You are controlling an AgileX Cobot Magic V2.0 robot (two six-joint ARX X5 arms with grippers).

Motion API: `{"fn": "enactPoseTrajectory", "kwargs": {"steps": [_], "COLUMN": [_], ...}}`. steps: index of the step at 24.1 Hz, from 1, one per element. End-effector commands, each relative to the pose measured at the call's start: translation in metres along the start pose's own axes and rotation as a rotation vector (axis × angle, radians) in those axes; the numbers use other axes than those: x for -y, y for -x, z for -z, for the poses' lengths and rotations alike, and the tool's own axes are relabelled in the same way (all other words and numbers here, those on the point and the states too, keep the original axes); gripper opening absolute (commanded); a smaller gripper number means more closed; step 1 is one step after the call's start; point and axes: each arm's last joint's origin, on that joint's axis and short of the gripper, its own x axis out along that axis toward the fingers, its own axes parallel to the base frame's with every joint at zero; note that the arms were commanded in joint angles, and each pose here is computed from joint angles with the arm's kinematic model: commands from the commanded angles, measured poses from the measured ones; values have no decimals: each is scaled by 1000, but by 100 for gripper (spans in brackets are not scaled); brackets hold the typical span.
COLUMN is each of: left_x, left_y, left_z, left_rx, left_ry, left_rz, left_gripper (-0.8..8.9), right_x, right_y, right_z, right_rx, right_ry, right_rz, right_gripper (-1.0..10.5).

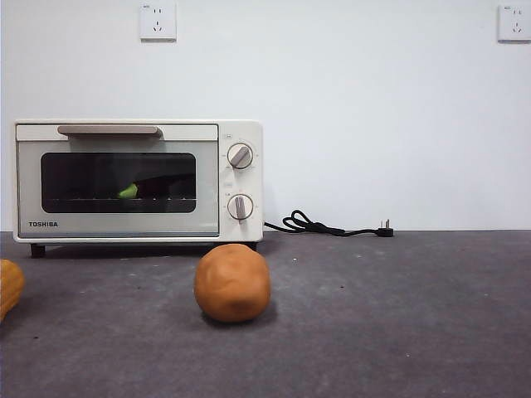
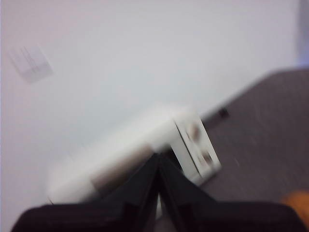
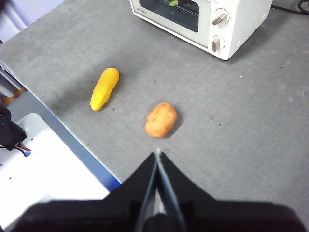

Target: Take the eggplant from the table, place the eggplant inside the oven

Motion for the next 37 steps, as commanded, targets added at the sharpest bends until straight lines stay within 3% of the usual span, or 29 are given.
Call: {"fn": "enactPoseTrajectory", "kwargs": {"steps": [1, 5, 10, 22, 29, 37], "left_x": [9, 17, 23, 29, 32, 34], "left_y": [-6, -11, -12, -15, -13, -13], "left_z": [32, 65, 97, 128, 136, 136], "left_rx": [-54, -131, -239, -344, -425, -410], "left_ry": [40, 102, 268, 424, 451, 490], "left_rz": [22, 2, -191, -331, -339, -298], "left_gripper": [-4, -4, -5, -5, -5, -4], "right_x": [0, 0, 1, 2, 3, 3], "right_y": [-2, -4, -6, -12, -17, -20], "right_z": [3, 2, 1, -2, -4, -5], "right_rx": [-31, -37, -40, -57, -70, -78], "right_ry": [-8, -9, -8, -7, -7, -7], "right_rz": [3, 6, 35, 75, 84, 85], "right_gripper": [1, 1, 1, 1, 1, 1]}}
